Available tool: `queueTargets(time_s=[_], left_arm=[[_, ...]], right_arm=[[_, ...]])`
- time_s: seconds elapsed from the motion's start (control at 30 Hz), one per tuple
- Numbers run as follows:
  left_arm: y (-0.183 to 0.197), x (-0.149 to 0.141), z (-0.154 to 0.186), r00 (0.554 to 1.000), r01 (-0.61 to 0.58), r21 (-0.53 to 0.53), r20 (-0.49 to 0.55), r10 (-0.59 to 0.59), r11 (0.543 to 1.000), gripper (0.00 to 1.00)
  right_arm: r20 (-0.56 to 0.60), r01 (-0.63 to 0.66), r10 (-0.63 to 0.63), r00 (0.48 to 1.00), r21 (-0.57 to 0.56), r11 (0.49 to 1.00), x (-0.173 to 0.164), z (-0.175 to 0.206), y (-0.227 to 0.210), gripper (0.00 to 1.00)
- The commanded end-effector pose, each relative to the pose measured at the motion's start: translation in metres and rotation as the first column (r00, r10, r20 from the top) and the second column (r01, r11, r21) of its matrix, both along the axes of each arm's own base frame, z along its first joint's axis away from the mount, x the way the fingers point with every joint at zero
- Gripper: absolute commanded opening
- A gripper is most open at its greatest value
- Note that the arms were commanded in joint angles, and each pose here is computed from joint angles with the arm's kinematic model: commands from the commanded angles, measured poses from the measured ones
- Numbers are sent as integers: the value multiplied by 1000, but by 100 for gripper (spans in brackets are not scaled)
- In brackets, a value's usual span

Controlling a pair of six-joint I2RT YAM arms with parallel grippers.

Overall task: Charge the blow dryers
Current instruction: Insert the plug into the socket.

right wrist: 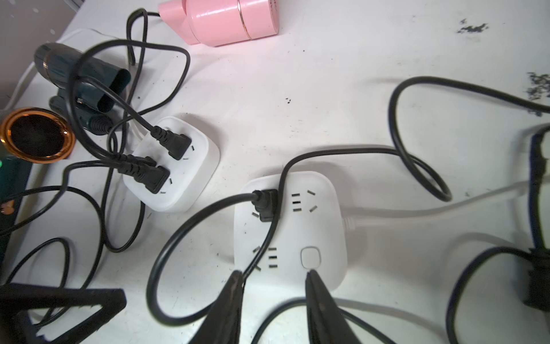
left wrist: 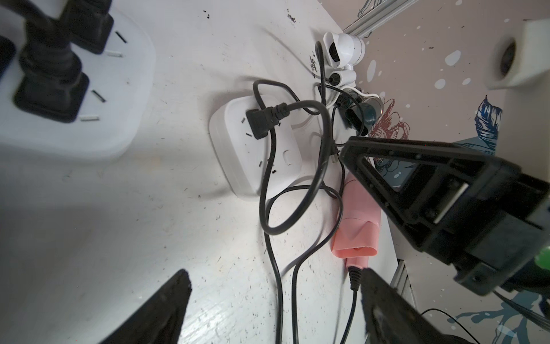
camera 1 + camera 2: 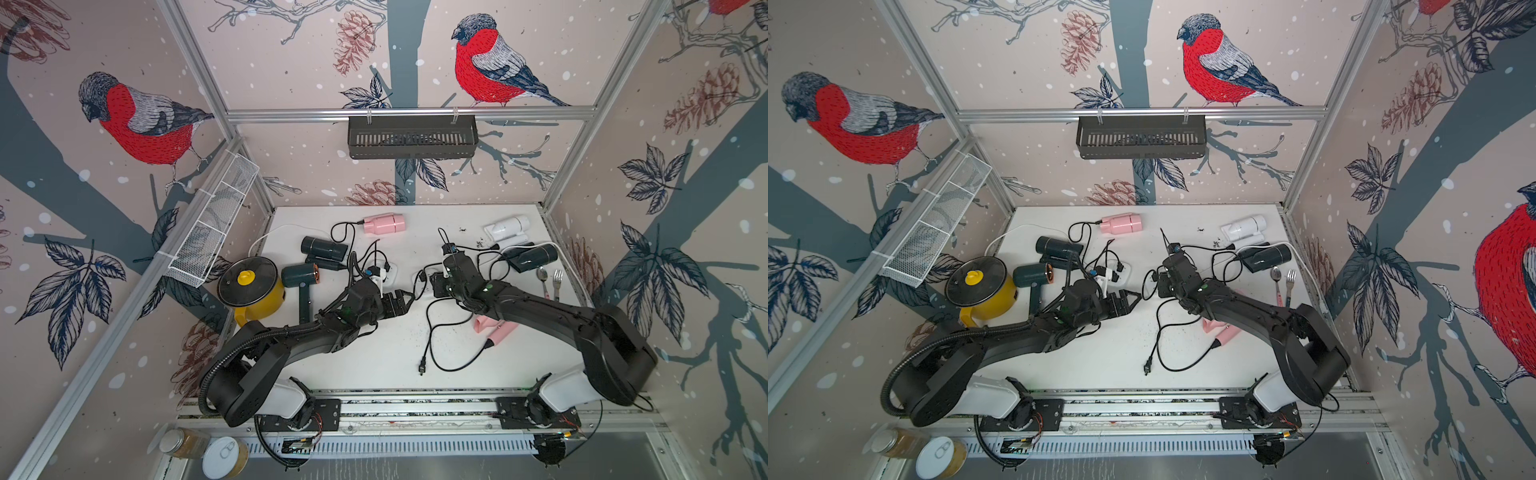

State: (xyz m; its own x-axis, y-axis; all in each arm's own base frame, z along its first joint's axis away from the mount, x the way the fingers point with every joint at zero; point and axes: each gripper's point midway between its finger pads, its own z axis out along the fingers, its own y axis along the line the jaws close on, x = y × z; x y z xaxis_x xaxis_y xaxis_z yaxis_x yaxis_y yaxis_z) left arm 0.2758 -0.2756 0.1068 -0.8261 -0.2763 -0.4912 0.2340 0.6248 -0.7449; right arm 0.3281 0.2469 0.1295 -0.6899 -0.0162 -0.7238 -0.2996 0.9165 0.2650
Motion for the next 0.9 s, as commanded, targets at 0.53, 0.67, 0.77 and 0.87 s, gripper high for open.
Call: queueTargets(time_s=[0.53, 0.67, 0.77, 0.87], left_arm=[[-26, 7, 3, 995, 103, -30, 6, -103, 994, 72], [-26, 16, -5, 996, 82, 18, -18, -82, 996, 69], [-31, 23, -3, 996, 83, 17, -12, -83, 996, 65], [-36, 28, 1, 996, 91, 21, -10, -91, 996, 62]], right_arm=[[-84, 29, -19, 996, 123, 992, 13, -4, -47, 28], [-101, 76, -64, 993, 117, 990, 19, -10, -62, 29], [-80, 83, -75, 994, 104, 991, 25, -8, -69, 32], [-54, 115, -113, 992, 29, 993, 38, -11, -81, 33]])
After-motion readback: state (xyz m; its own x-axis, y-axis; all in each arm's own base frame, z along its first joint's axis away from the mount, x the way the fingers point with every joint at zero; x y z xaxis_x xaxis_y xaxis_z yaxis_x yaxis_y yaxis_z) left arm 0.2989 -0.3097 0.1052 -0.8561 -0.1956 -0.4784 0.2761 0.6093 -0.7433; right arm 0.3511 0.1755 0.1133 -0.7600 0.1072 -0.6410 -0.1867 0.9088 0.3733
